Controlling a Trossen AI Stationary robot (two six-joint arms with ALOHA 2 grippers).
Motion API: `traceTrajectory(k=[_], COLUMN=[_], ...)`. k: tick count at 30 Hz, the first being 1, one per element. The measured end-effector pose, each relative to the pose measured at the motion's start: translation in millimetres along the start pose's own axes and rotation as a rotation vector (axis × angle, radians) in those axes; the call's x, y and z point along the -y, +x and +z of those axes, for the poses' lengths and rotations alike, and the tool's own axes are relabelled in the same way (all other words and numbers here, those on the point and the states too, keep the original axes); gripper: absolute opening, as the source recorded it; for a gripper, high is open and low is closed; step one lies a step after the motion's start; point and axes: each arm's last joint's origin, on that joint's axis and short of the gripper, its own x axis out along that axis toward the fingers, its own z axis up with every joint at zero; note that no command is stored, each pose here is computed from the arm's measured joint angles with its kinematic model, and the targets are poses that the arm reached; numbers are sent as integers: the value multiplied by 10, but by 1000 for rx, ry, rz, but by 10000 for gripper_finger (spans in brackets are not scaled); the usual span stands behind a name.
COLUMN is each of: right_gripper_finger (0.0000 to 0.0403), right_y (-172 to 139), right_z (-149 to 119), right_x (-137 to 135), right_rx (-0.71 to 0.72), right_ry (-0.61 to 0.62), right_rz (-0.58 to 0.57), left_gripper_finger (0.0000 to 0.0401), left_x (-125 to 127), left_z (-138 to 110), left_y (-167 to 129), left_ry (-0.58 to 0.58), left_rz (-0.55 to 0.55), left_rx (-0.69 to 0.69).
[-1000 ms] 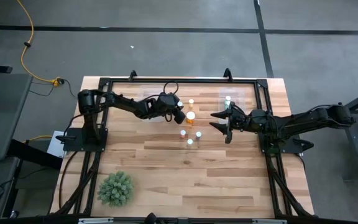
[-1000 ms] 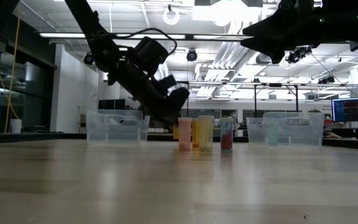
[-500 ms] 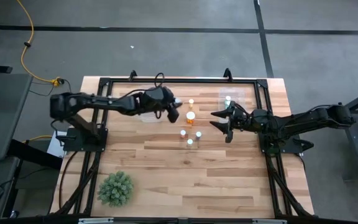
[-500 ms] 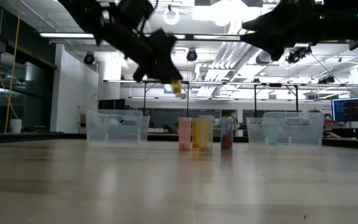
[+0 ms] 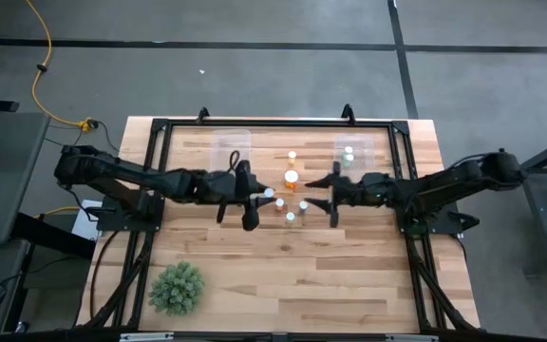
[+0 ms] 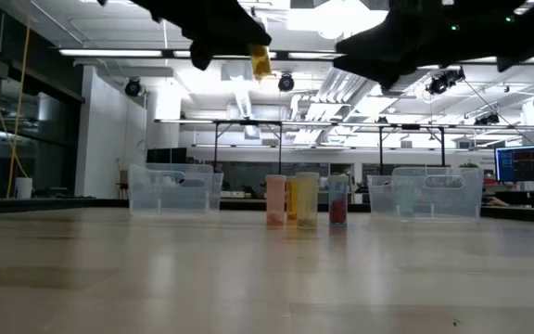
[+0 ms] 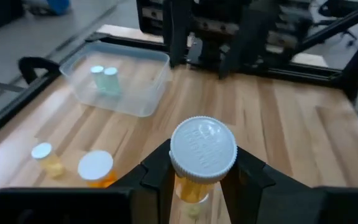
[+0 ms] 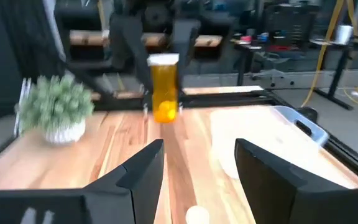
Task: Pick and place medicine bottles into bin by pill shape (circle, oval)
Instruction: Put the small orange tablet bottle into the right transparent bin
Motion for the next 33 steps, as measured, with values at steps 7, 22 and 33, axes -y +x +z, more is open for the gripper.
traceTrajectory(k=[7, 22, 33], right_gripper_finger=[190, 190, 190], right_y=[423, 1248, 1332], right_z=[-31, -18, 84], right_x=[-155, -306, -349], right_rx=[-68, -283, -242], right_ry=[-72, -109, -96], right_rz=[38, 85, 93], left_gripper_finger=[97, 97, 97], left_x=[191, 207, 224], left_z=[-271, -357, -360], left_y=[-63, -66, -70], left_ry=[-4, -33, -36], left_rz=[28, -9, -3], left_rx=[34, 11, 13])
